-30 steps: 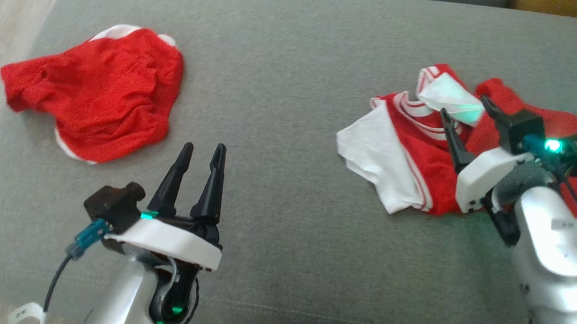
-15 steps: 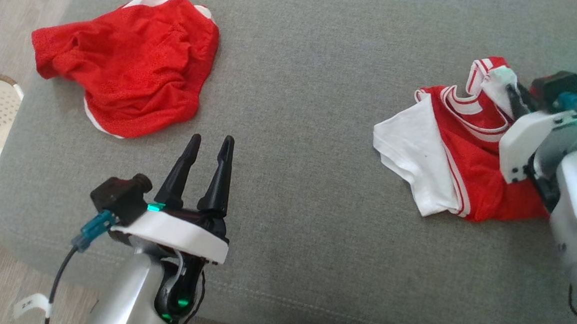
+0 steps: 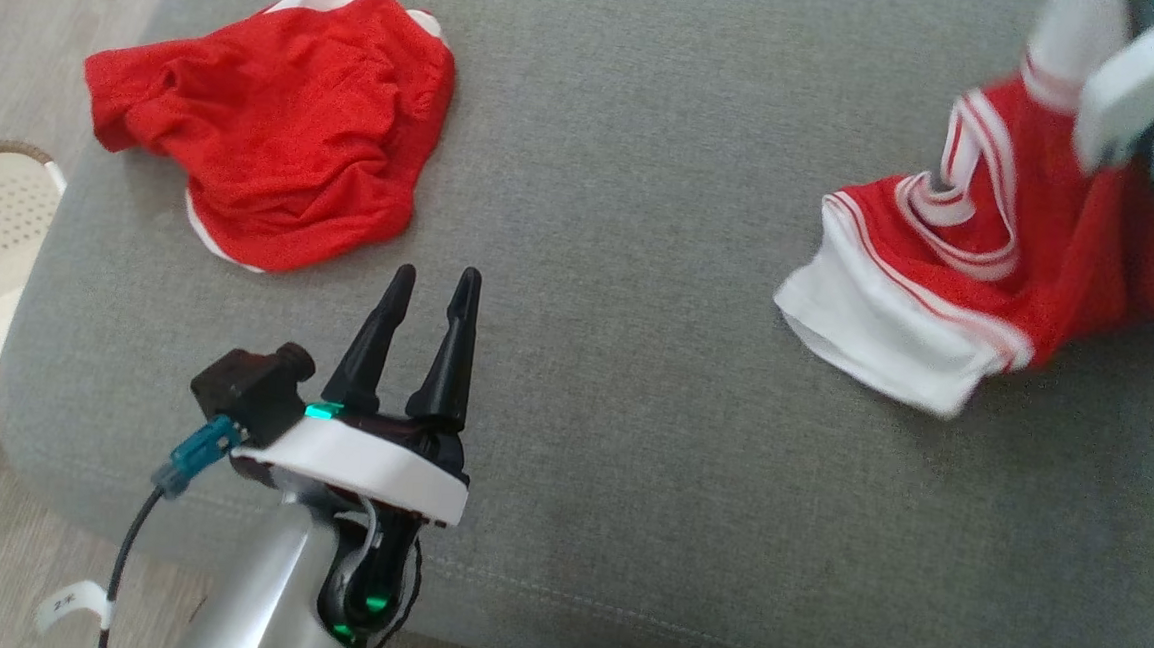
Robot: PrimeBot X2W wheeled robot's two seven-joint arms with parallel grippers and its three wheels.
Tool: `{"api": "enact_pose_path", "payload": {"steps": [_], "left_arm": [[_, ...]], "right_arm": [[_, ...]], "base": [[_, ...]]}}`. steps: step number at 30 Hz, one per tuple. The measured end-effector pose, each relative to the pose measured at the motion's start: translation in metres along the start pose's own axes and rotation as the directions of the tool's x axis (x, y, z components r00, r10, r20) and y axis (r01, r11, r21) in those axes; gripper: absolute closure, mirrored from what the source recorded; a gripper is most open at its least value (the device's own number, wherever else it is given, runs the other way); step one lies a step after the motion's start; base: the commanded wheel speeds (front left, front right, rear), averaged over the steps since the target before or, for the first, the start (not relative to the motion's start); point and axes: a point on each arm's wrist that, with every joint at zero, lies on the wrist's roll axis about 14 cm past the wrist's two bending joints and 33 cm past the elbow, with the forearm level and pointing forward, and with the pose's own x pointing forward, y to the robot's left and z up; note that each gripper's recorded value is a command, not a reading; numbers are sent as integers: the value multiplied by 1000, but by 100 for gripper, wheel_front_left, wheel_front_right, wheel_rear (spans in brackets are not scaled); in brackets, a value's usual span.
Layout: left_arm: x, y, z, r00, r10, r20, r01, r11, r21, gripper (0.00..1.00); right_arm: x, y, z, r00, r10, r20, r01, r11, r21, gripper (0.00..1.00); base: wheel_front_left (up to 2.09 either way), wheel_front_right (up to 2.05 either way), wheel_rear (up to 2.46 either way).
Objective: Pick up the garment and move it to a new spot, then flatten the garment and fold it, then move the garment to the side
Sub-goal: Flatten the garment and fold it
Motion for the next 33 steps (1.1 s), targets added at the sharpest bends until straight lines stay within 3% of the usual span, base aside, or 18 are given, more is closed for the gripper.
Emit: {"api": "enact_pose_path", "payload": {"steps": [3,5,11,12,13,18,26,33], "left_arm": [[-2,3,2,1000,12,5,-12,1000,-6,0],[-4,5,4,1000,21,9,-21,1000,-3,0],[-9,12,7,999,49,18,-49,999,-10,0],[-9,13,7,998,52,18,-52,999,-9,0],[-9,14,7,998,54,16,-54,998,-9,0],[-8,12,7,999,48,17,-48,999,-8,0],[-4,-7,13,999,-15,39,15,1000,4,0],[-3,-35,12,994,-97,41,98,995,-13,0]], "right_arm": [[12,-17,49,992,-38,123,39,999,-10,100],[18,-18,63,989,-41,140,44,999,-16,100],[21,15,1,998,29,-62,-30,999,-12,100],[19,20,-11,995,37,-88,-38,999,-7,83],[17,24,-21,993,45,-106,-45,999,3,0],[5,42,-42,990,69,-120,-61,995,74,0],[-28,17,-42,997,-20,-71,30,987,156,0],[-84,2,-62,987,-144,-67,158,935,316,0]], "base": [[0,0,0],[0,0,0],[0,0,0],[0,0,0],[0,0,0],[0,0,0],[0,0,0],[0,0,0]]}}
